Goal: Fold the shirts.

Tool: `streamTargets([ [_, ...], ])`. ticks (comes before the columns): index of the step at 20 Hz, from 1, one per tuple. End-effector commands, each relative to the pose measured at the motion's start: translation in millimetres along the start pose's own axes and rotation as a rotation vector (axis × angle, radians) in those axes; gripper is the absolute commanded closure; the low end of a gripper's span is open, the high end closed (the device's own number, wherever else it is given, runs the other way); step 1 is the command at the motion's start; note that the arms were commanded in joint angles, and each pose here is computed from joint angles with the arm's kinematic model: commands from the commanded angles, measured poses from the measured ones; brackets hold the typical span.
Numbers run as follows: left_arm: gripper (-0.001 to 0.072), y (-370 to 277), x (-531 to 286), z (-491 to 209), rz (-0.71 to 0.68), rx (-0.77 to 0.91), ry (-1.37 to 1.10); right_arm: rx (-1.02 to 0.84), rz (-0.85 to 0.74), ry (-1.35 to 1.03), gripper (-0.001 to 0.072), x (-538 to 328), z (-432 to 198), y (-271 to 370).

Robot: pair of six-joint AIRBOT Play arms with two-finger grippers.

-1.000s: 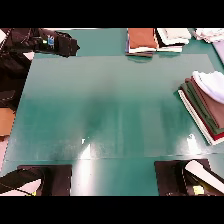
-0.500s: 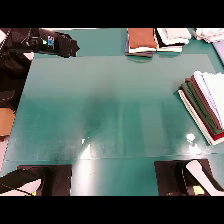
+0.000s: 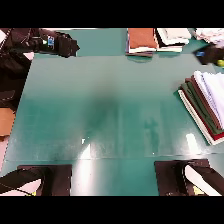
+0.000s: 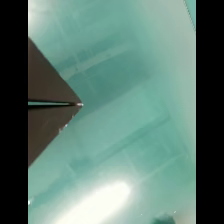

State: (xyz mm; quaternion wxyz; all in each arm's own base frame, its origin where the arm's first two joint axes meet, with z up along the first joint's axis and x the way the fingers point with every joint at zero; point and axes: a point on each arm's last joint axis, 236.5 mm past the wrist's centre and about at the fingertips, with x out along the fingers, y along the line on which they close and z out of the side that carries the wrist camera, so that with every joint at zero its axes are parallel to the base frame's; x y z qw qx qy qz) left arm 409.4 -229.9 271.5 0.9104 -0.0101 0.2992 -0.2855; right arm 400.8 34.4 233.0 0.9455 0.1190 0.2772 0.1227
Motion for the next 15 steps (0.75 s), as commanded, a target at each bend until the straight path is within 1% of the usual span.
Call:
streamTargets([
  [1,0.0679,0.3,0.1,4.1,0.001,-0.001,-0.017,-0.101,0.212,0.031,0.0477,33.4,-16.5,99.4],
  [2,0.0679,0.5,0.1,5.8,0.002,-0.001,-0.024,-0.119,0.249,0.059,0.067,40.0,-26.8,116.9],
  [3,0.0679,0.6,0.0,8.0,0.002,-0.001,-0.034,-0.131,0.275,0.083,0.0694,45.1,-35.2,128.7],
  [7,0.0679,0.8,-0.2,13.1,0.003,-0.001,-0.055,-0.153,0.322,0.138,0.0694,58.0,-55.1,151.8],
  [15,0.0679,0.9,-0.3,14.7,0.004,-0.001,-0.062,-0.151,0.321,0.151,0.0694,57.8,-57.9,149.8],
])
